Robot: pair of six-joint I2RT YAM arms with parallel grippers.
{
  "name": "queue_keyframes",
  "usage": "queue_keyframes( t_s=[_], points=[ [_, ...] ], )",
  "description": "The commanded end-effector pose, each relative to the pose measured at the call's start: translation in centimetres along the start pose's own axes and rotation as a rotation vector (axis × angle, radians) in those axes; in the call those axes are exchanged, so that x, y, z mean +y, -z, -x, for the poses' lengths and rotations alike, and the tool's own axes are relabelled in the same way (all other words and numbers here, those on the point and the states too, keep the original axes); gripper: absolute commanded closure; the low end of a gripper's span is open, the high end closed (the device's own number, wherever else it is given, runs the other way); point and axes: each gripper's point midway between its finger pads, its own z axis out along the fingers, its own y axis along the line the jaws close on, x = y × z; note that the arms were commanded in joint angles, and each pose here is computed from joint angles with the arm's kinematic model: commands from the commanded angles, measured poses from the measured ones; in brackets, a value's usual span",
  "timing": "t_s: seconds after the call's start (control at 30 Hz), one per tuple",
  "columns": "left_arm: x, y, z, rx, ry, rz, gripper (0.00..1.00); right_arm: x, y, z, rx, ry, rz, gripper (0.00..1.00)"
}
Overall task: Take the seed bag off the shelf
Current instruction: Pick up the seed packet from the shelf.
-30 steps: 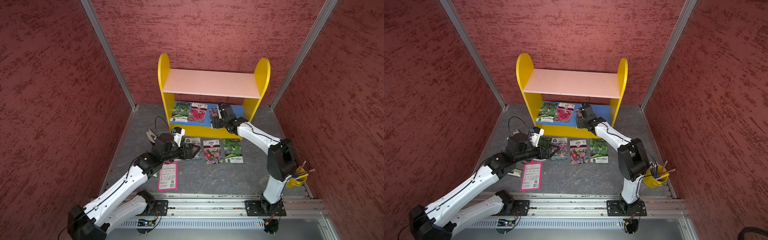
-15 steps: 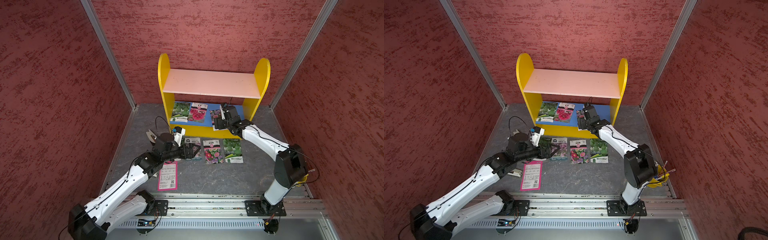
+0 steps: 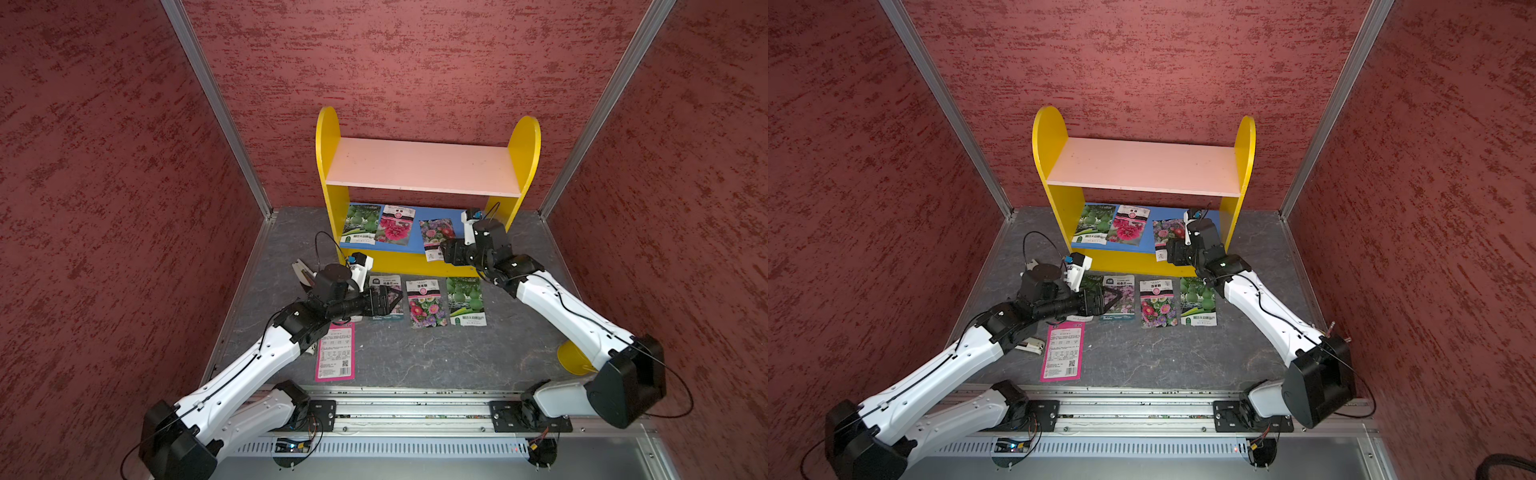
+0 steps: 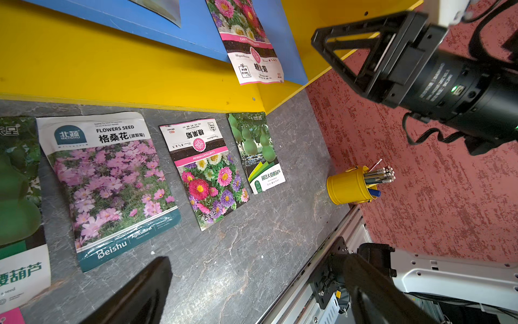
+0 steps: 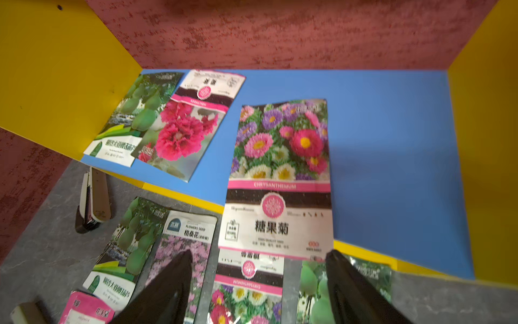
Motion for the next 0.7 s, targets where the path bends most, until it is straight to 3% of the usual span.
queue_keyframes(
  t_s=[0.0,0.33,0.67],
  points=[
    [-1.0,0.4,0.8,-0.031,-0.023,-0.035,0.0,-0.3,0.1,-0.7,-0.001,-0.146,0.073,0.23],
    [-0.6,0.6,0.3,-0.03,-0.009,-0.032,0.0,-1.5,-1.4,-2.8,0.014,-0.348,0.169,0.28],
    [-0.5,0.7,0.0,-0.027,-0.001,-0.029,0.0,-2.7,-4.0,-2.4,0.001,-0.482,0.244,0.29]
  ],
)
